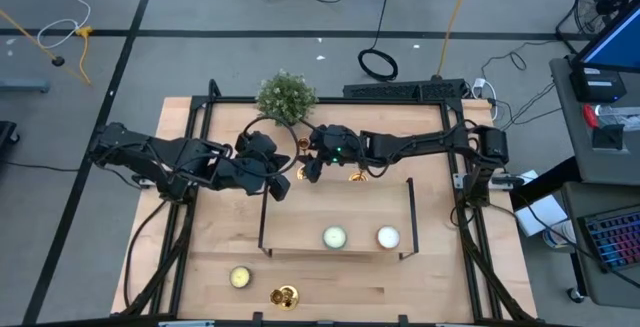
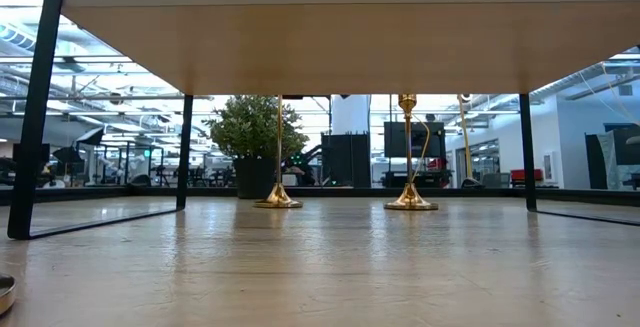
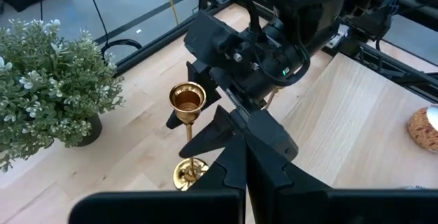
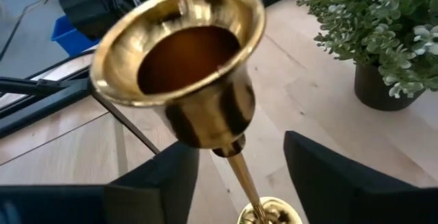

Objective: Pick & Place candle stick holders
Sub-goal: Put the top left candle holder on the shelf

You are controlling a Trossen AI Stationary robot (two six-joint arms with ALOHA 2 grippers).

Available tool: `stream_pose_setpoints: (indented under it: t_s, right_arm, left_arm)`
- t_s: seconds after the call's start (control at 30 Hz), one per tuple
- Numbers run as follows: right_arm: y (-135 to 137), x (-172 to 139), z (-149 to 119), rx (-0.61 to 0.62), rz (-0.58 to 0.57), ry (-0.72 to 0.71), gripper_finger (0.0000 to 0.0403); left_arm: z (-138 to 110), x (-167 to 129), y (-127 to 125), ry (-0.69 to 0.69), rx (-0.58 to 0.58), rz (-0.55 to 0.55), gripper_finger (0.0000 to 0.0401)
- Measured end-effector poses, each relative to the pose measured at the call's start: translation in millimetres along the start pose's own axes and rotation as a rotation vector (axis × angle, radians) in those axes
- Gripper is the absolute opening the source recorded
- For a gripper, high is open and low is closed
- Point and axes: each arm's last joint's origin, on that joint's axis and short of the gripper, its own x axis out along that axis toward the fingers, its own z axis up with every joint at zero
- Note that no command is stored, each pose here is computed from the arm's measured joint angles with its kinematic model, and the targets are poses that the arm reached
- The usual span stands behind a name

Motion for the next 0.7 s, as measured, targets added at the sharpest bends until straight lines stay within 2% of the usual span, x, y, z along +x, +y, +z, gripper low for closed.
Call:
stream_pose_setpoints:
  t_s: [0.17, 0.5, 0.7]
  right_arm:
    - [0.1, 0.0, 0.0, 0.0, 0.002, 0.001, 0.0164]
    - [-0.1, 0.0, -0.5, -0.001, 0.002, 0.006, 0.0102]
    - [-0.2, 0.0, -0.7, -0.003, 0.0, 0.008, 0.0044]
  left_arm:
    - [0.0, 0.0, 0.0, 0.0, 0.004, 0.0, 0.0001]
    - [0.0, 0.0, 0.0, 0.0, 0.009, 0.0, 0.0001]
    - [0.0, 0.0, 0.0, 0.0, 0.009, 0.0, 0.0001]
